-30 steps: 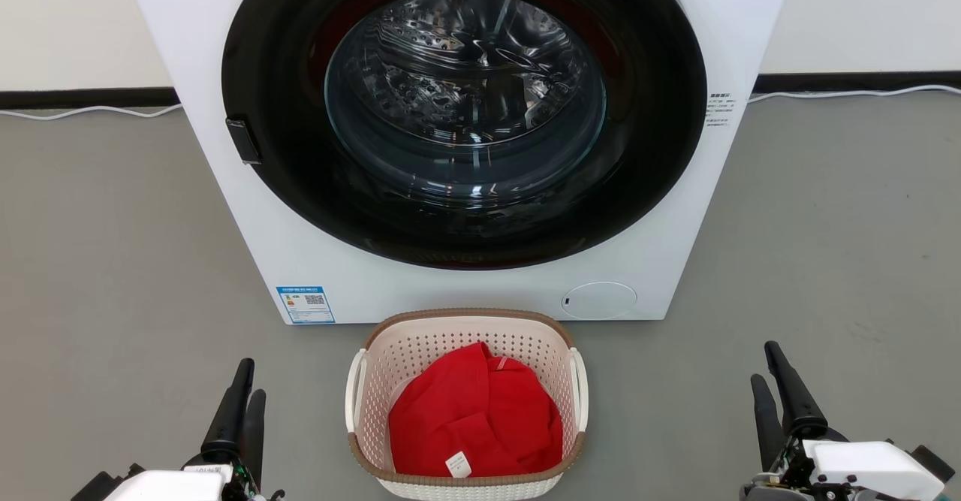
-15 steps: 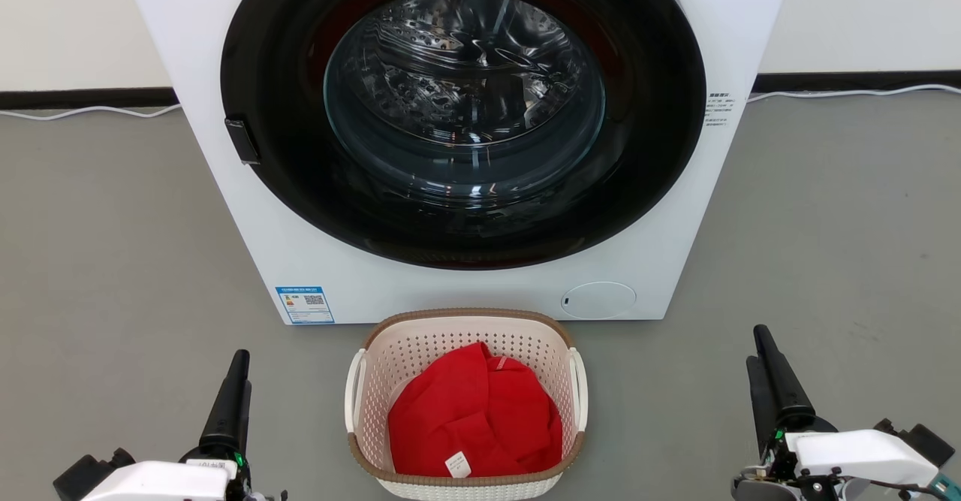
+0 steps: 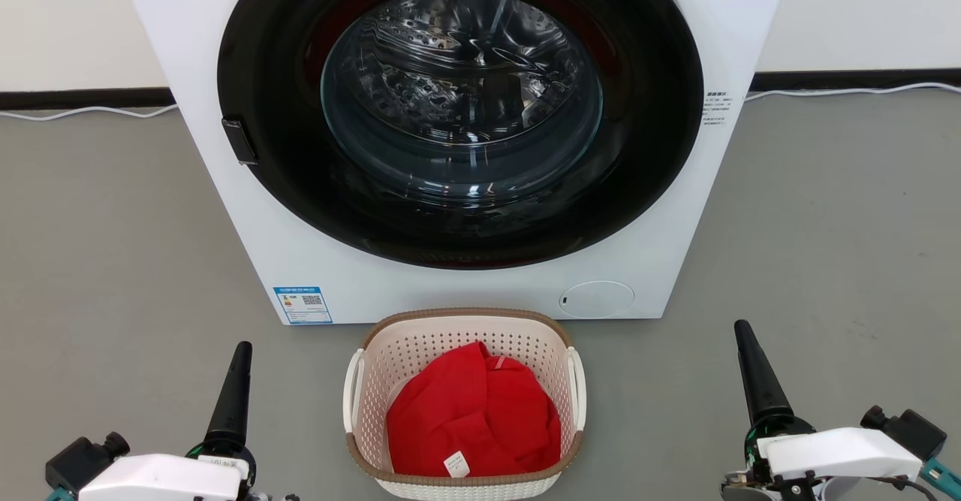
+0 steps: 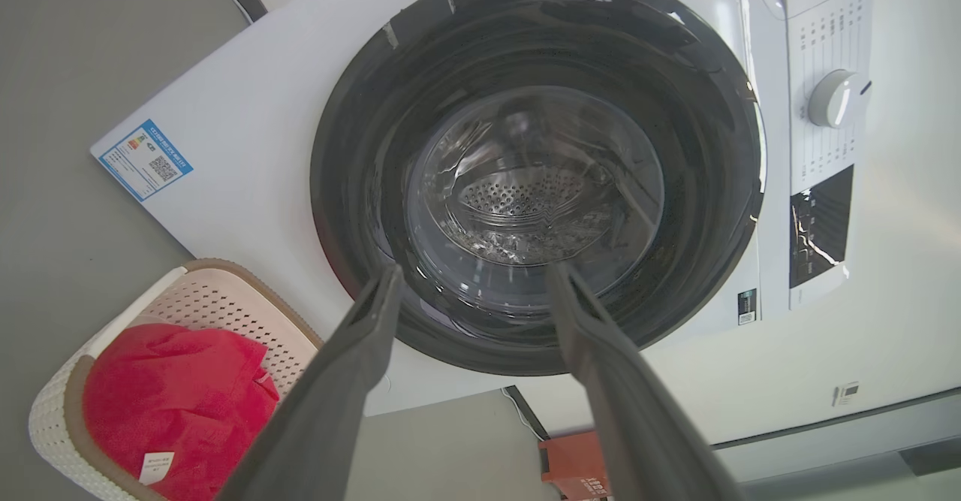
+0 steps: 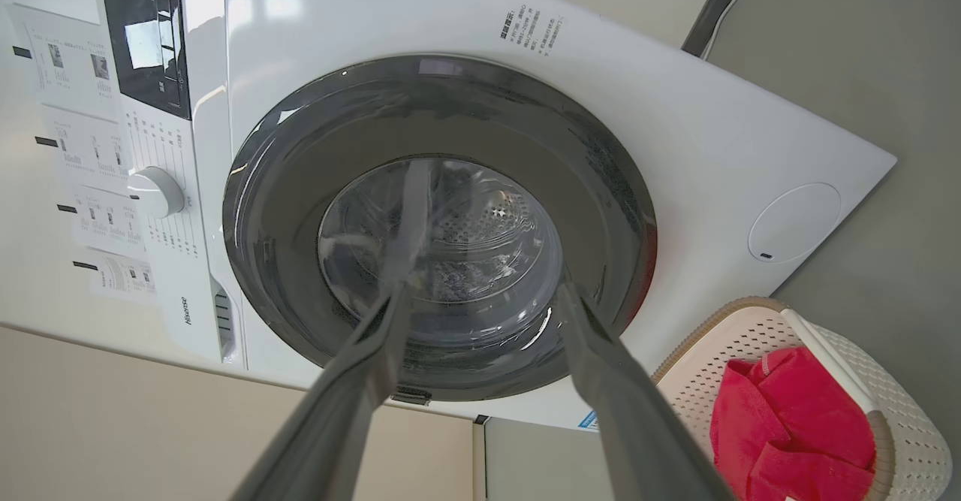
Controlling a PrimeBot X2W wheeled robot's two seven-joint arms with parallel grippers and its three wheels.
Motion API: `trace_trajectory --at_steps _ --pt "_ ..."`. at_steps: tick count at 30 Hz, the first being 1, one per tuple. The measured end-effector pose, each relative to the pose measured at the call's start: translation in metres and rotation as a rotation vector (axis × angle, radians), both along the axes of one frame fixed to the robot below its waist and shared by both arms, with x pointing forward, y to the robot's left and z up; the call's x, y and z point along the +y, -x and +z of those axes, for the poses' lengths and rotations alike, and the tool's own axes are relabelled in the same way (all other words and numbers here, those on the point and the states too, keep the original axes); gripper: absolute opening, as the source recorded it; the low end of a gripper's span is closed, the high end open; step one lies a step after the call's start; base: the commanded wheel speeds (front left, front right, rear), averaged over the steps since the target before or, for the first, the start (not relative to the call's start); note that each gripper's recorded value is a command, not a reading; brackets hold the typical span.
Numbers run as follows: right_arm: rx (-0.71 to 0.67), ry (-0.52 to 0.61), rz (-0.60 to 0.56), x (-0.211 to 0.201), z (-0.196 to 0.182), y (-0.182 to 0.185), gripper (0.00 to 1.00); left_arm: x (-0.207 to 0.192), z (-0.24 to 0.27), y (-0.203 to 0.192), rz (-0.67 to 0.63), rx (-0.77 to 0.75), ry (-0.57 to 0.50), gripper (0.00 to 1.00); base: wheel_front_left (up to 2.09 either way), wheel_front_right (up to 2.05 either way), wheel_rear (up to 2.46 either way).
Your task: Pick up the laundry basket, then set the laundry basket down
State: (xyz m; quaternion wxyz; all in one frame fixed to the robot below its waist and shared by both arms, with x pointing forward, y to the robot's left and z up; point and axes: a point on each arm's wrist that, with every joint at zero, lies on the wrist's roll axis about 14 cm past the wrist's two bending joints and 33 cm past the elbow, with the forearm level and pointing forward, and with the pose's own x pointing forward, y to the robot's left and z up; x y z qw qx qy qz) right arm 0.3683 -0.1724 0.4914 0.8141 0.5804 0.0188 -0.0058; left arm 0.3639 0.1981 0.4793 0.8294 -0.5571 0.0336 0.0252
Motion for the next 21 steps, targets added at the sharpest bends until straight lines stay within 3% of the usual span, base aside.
trace_trajectory --at_steps 21 --pt "-0.085 0.307 0.028 0.011 0.020 0.000 1.00 0.002 0.010 0.002 -0.024 -0.045 -0.350 1.00 0.00 0.00 0.00"
